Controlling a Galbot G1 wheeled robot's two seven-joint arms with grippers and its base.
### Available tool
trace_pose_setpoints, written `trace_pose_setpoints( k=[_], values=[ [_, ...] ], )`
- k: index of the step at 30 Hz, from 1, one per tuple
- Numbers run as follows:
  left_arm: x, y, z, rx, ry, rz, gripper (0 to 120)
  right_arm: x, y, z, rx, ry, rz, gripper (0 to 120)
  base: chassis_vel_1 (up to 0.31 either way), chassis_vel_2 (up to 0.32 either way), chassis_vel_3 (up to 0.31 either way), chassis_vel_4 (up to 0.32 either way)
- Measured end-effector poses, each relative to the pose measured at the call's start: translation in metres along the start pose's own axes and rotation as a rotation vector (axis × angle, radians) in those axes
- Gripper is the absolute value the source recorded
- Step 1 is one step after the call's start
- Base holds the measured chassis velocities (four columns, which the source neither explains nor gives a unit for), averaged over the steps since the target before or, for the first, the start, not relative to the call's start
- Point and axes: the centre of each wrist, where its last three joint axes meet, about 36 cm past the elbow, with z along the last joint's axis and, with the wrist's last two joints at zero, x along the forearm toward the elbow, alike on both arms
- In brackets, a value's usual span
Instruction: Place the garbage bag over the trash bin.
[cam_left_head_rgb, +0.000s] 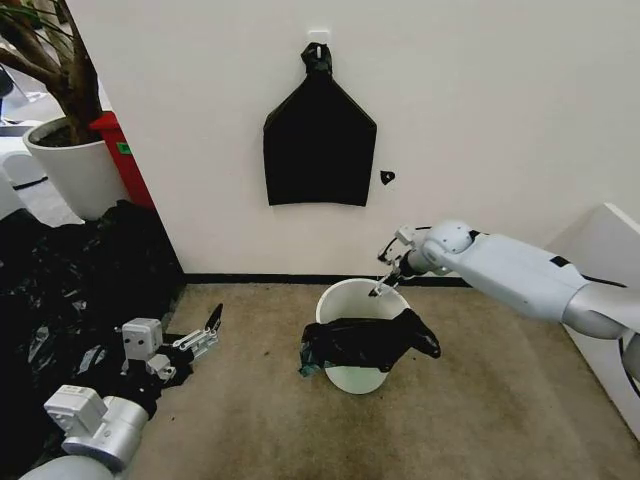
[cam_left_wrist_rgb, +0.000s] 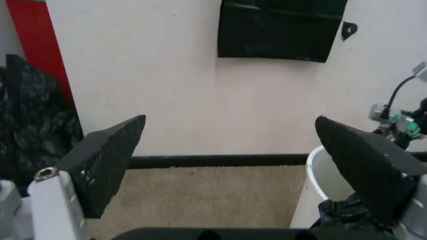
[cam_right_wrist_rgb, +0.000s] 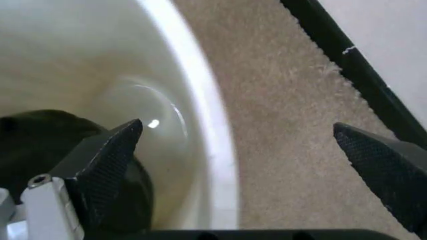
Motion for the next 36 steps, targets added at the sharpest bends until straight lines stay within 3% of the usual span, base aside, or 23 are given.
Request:
trace_pose_setpoints(
  k=[7,20,30,36],
  values=[
    [0.006,-0.010,0.002,0.021,-0.014,-0.009,100,-0.018,0.001,-0.009,-0.004,0.027,-0.011,94,0.000,0.000,0.000,0.000],
    [0.006,-0.018,0.005,0.083,-0.096,0.000,100,-0.036,0.013,-0.017,-0.026,0.035,-0.039,45,0.000,0.000,0.000,0.000],
    [0.006,-0.021,0.009,0.103,-0.117,0.005,100,-0.023,0.013,-0.014,-0.007,0.020,-0.028,7,0.000,0.000,0.000,0.000],
    [0.006,-0.022,0.010,0.104,-0.112,0.011,100,-0.013,0.007,-0.009,-0.022,0.004,-0.016,0,0.000,0.000,0.000,0.000]
  ],
)
